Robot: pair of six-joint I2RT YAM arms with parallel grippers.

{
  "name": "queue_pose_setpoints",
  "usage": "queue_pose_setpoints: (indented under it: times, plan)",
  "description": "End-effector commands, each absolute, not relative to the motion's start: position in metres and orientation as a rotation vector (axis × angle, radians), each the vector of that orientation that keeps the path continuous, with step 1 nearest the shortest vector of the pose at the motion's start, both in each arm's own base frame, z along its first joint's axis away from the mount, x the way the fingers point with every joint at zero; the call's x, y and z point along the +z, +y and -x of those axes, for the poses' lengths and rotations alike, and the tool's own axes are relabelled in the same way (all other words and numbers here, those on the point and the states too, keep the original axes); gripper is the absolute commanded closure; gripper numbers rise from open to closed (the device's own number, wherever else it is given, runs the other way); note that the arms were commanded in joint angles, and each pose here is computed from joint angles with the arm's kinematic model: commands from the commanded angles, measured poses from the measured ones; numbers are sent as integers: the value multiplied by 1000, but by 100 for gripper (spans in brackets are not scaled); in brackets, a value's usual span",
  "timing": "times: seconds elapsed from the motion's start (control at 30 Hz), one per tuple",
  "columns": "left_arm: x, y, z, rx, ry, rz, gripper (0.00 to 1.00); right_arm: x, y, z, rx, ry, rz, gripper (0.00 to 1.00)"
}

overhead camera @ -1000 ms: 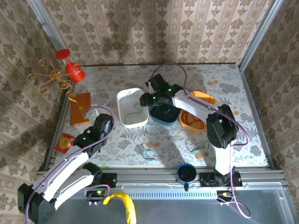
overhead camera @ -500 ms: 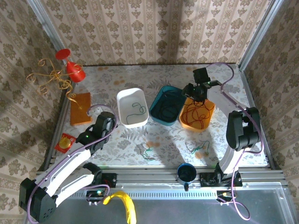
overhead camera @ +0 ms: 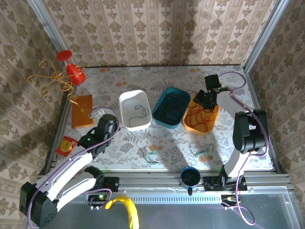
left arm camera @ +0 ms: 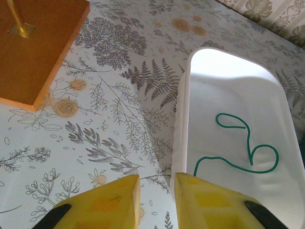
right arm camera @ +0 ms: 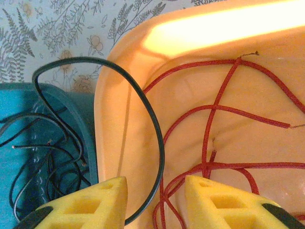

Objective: Untangle the cables

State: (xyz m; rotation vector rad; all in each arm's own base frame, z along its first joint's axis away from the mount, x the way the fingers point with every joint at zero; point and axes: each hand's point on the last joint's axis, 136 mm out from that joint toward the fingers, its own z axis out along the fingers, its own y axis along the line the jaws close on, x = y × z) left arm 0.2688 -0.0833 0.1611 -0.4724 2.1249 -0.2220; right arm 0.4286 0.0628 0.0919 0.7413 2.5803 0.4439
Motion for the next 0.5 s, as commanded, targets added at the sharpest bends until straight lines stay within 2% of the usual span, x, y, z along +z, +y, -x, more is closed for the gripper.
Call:
queue_pose_setpoints:
  times: [0.0,0.33,0.4,0.47]
  plan:
    - [155,-84,-268,-205,2143,432,74,87,64,-434,473,2568,-766,63]
    - [154,-83,-267,-200,2146,434,74,70,66,-440,481,2598,-779,67]
    - [154,-84,-267,-203,2145,434,74,67,66,-439,482,2600,-780,72]
    - [154,-84,-267,-203,2147,431,74,67,65,-438,478,2597,-782,81]
